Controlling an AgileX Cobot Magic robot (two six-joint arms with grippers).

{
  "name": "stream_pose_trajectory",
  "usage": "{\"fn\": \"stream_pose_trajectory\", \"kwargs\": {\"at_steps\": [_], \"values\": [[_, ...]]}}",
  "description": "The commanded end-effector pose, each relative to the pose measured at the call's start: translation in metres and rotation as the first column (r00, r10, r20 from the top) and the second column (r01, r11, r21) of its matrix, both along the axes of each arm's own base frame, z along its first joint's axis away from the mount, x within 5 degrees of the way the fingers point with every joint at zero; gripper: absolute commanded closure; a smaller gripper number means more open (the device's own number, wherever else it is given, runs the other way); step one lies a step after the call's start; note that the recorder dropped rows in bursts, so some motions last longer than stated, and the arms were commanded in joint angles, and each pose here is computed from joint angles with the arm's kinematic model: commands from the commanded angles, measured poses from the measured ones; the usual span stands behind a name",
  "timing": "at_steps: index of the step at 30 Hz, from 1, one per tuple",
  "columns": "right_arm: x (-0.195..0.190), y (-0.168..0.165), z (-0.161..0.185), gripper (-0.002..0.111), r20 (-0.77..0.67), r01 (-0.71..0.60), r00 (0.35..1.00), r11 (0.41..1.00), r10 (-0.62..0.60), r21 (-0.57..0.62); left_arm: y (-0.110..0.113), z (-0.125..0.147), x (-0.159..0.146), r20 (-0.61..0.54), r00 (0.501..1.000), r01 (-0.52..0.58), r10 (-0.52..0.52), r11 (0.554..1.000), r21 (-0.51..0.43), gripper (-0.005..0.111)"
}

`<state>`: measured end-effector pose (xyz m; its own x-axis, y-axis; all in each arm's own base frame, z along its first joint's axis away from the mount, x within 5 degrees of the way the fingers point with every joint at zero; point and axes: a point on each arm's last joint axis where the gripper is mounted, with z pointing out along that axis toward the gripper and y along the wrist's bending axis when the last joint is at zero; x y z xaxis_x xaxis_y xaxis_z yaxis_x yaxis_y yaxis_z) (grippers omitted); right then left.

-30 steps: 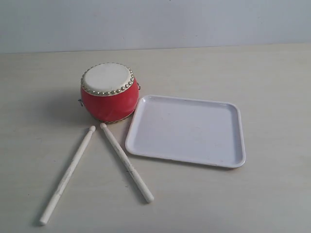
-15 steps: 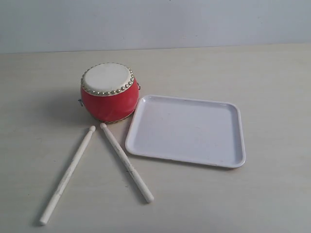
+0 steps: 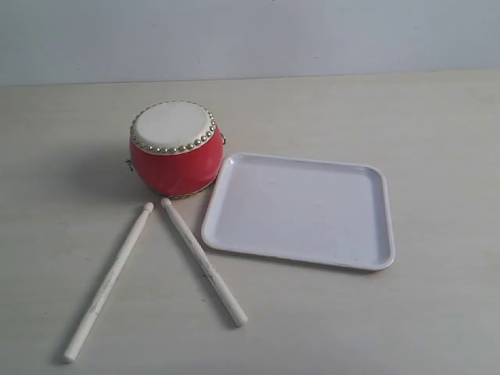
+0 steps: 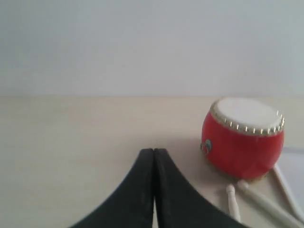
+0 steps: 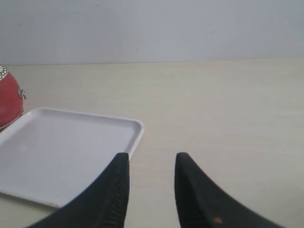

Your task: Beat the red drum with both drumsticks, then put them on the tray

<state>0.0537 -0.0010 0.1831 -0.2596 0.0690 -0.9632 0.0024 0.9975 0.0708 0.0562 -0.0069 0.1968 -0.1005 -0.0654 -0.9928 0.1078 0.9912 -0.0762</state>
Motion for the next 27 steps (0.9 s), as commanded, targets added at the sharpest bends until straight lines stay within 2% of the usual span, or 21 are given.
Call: {"fn": "stream_pose_trajectory", "kwargs": {"at_steps": [1, 2, 5, 11, 15, 20, 24, 27], "values": [[0.000, -0.001, 0.000, 0.076, 0.011, 0.007, 1.000, 1.000, -0.007, -0.010, 0.001, 0.017, 0.000, 0.179, 0.984, -0.008, 0.025, 0.995, -0.096, 0.107], [0.000, -0.001, 0.000, 0.076, 0.011, 0.007, 1.000, 1.000, -0.007, -0.010, 0.002, 0.020, -0.001, 0.203, 0.979, -0.007, 0.031, 0.993, -0.116, 0.107], [0.000, -0.001, 0.000, 0.076, 0.011, 0.007, 1.000, 1.000, -0.007, -0.010, 0.002, 0.021, -0.001, 0.196, 0.979, 0.006, 0.046, 0.966, -0.257, 0.107], [0.000, -0.001, 0.000, 0.076, 0.011, 0.007, 1.000, 1.000, -0.007, -0.010, 0.004, 0.024, -0.001, 0.212, 0.975, 0.024, 0.068, 0.915, -0.403, 0.107], [0.000, -0.001, 0.000, 0.076, 0.011, 0.007, 1.000, 1.000, -0.007, -0.010, 0.002, 0.022, -0.001, 0.179, 0.983, 0.017, 0.047, 0.940, -0.340, 0.107], [0.000, -0.001, 0.000, 0.076, 0.011, 0.007, 1.000, 1.000, -0.007, -0.010, 0.001, 0.058, -0.003, 0.178, 0.984, 0.031, 0.028, 0.946, -0.322, 0.107], [0.000, -0.001, 0.000, 0.076, 0.011, 0.007, 1.000, 1.000, -0.007, -0.010, -0.002, 0.079, 0.012, 0.076, 0.997, 0.012, 0.013, 0.951, -0.310, 0.107], [0.000, -0.001, 0.000, 0.076, 0.011, 0.007, 1.000, 1.000, -0.007, -0.010, -0.006, 0.088, 0.030, -0.066, 0.998, -0.014, -0.005, 0.956, -0.292, 0.107]]}}
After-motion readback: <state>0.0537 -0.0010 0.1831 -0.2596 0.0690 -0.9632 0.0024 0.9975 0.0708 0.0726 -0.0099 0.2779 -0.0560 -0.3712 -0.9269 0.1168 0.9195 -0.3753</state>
